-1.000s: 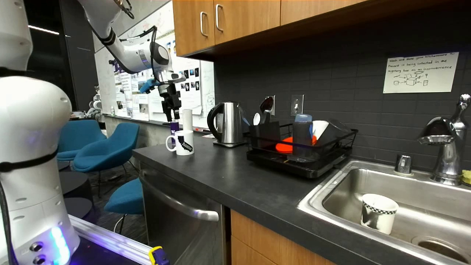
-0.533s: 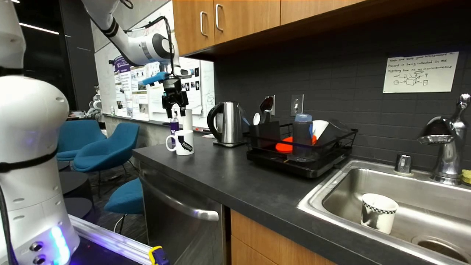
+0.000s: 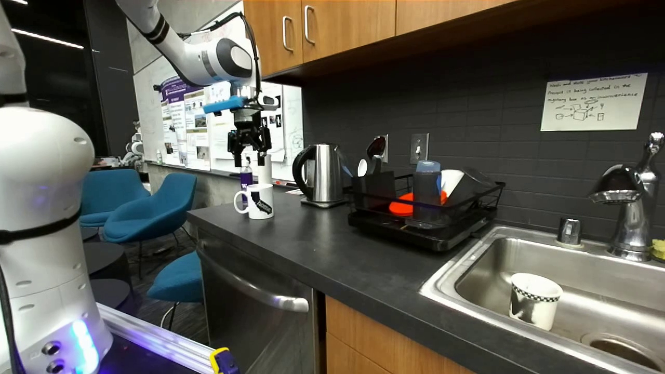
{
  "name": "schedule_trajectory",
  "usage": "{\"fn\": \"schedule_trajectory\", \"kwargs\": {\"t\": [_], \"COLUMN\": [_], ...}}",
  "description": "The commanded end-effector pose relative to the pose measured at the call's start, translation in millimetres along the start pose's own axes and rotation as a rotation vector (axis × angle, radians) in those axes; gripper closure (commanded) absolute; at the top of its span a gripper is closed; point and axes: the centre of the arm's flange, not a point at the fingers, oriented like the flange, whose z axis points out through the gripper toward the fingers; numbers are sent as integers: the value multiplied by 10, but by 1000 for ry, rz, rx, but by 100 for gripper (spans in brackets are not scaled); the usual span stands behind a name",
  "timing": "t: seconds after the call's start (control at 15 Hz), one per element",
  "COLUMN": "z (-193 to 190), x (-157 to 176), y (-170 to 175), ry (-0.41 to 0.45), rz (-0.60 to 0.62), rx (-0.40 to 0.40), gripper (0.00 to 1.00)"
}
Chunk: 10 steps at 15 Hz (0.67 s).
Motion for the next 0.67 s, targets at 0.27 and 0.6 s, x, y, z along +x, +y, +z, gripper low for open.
{"fn": "schedule_trajectory", "kwargs": {"t": [0.27, 0.6], "z": [-54, -92], "x": [-857, -1243], "y": [368, 580], "ry": [6, 35], "rz": [-11, 27], "rx": [60, 74], "gripper": [0, 0]}}
